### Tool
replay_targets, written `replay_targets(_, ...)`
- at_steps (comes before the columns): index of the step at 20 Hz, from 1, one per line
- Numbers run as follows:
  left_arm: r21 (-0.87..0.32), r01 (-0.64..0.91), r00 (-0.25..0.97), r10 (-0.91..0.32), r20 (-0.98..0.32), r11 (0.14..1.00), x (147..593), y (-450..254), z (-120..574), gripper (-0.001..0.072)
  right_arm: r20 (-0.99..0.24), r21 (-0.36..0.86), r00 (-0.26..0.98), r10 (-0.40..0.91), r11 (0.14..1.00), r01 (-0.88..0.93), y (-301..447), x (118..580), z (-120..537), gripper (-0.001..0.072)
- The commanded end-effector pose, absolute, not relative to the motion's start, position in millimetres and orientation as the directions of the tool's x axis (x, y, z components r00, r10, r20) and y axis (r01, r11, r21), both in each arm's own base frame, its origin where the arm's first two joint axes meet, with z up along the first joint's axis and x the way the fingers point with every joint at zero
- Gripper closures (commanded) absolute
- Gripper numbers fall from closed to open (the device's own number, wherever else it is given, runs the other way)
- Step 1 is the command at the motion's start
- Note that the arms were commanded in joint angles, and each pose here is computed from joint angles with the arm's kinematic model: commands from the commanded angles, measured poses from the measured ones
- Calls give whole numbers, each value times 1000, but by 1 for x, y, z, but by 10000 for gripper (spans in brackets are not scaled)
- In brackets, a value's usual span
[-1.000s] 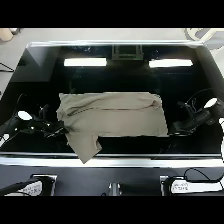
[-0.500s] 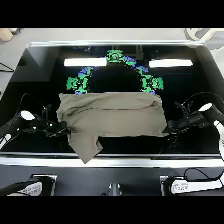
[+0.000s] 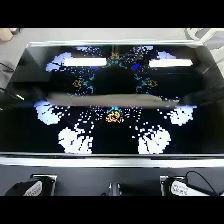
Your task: Fold the shirts.
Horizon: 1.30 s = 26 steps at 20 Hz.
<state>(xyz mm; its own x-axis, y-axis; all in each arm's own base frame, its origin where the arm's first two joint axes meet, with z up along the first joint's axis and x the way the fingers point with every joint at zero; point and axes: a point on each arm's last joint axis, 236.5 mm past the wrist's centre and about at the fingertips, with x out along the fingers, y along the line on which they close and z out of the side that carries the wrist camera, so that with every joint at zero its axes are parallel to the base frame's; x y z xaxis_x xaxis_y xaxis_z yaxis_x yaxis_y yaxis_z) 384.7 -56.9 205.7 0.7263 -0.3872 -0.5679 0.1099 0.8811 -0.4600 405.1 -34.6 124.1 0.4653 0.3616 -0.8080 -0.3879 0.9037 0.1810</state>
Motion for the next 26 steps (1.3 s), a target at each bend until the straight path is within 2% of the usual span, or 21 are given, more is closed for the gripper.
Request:
replay_targets(1, -247, 259, 964, -266, 3, 934, 303, -49, 469, 677, -369, -296, 917, 153, 915, -272, -27, 371, 377, 693)
replay_targets(3, -145, 281, 926, -229, 299, 949, 222, -54, 565, 677, -21, -442, 997, 68, 894, -71, -10, 300, 487, 693)
replay_targets(5, -99, 291, 879, -225, 421, 952, 166, -61, 597, 676, 194, -491, 981, 22, 868, 78, 3, 236, 542, 694)
replay_targets(7, -81, 293, 869, -230, 438, 953, 146, -66, 599, 677, 264, -514, 964, -5, 846, 146, 11, 199, 558, 694)
replay_targets(9, -79, 294, 869, -232, 436, 953, 144, -66, 598, 678, 241, -504, 970, -34, 850, 155, 7, 192, 552, 694)
replay_targets(12, -146, 307, 897, -234, 375, 941, 160, -65, 585, 678, 150, -444, 987, -65, 887, 126, -2, 201, 531, 694)
replay_targets(15, -197, 299, 938, -250, 240, 934, 186, -66, 554, 677, 5, -437, 998, -59, 898, 56, -7, 219, 497, 694)
replay_targets(16, -221, 289, 953, -258, 160, 932, 200, -66, 536, 677, -84, -432, 995, -59, 902, 17, -12, 230, 477, 694)
replay_targets(18, -252, 230, 959, -263, -105, 940, 236, -60, 473, 677, -341, -382, 939, -43, 919, -96, -25, 258, 414, 694)
replay_targets(20, -270, 189, 885, -283, -370, 944, 277, -54, 398, 677, -619, -256, 785, 24, 939, -230, -36, 288, 336, 695)
replay_targets(21, -277, 181, 841, -294, -453, 944, 297, -51, 366, 677, -706, -189, 706, 56, 946, -264, -43, 304, 301, 696)
replay_targets(23, -323, 138, 740, -314, -595, 936, 334, -45, 291, 677, -843, -81, 529, 96, 950, -302, -54, 335, 224, 696)
replay_targets(25, -374, 77, 635, -335, -696, 924, 361, -45, 208, 676, -938, -49, 337, 81, 932, -359, -52, 356, 146, 696)
replay_targets(26, -385, 52, 589, -340, -733, 921, 371, -45, 166, 676, -955, -48, 287, 73, 919, -391, -45, 372, 114, 696)
